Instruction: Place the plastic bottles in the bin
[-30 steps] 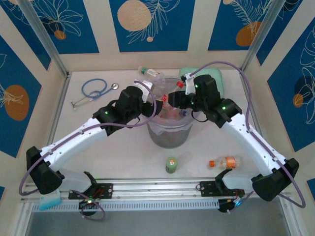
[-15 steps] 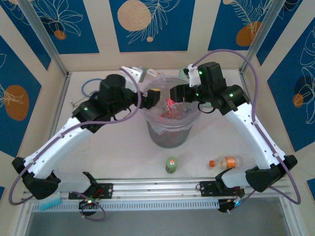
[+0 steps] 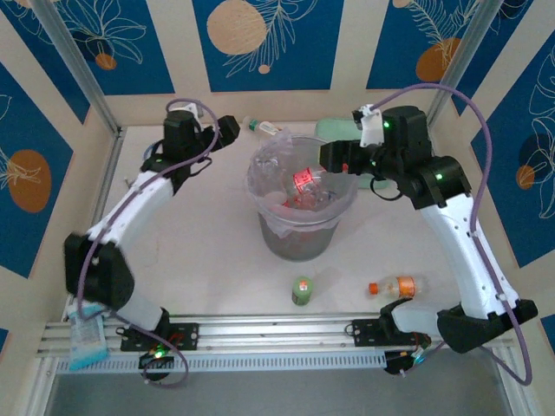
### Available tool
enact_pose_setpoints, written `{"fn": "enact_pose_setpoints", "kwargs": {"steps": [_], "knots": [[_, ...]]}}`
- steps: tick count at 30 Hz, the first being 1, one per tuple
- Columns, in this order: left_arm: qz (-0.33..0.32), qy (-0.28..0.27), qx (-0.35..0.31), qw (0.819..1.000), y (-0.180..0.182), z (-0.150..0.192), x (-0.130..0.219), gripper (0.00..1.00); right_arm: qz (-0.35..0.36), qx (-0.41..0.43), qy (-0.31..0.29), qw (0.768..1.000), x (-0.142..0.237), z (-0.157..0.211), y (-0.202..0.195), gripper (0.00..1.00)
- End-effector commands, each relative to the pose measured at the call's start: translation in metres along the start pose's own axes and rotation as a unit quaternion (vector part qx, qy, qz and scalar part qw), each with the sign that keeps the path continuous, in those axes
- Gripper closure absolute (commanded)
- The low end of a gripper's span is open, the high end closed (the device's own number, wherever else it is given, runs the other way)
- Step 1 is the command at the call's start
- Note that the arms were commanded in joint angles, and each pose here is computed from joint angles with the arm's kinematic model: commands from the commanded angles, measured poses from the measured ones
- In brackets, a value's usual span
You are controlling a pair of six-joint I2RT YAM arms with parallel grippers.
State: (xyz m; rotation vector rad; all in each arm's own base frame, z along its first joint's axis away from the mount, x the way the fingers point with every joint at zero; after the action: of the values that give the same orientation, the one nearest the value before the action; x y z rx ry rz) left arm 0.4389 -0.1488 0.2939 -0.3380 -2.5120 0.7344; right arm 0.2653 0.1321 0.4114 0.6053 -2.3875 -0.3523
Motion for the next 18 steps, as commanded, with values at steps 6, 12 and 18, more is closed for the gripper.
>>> {"fn": "enact_pose_setpoints", "kwargs": {"steps": [6, 12, 18], "knots": [[0.021, 0.034, 0.180, 0.983, 0.021, 0.022, -0.136, 0.00, 0.036, -0.057, 0.018, 0.998, 0.013, 0.027, -0.035, 0.19], [0.000, 0.066, 0.207, 0.976, 0.020, 0.057, -0.195, 0.00, 0.049, -0.076, 0.025, 0.996, 0.014, 0.038, -0.050, 0.19], [-0.009, 0.096, 0.249, 0.964, 0.013, 0.082, -0.240, 0.00, 0.053, -0.091, 0.015, 0.994, 0.022, 0.046, -0.058, 0.20]]}}
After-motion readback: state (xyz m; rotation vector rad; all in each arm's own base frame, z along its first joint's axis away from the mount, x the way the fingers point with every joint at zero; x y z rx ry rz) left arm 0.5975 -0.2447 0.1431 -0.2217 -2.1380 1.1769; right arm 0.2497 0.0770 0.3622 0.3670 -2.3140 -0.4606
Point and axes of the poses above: each hand's point on the last joint's axis, 136 mm out from that joint toward the fingers, its own x axis back along the fingers, its own y axis along the line the jaws close on, z = x × y, the point moved 5 cm from there along x, back along the fingers, and after that the axes turned 3 degrees about -x, right-handed, at the moved point
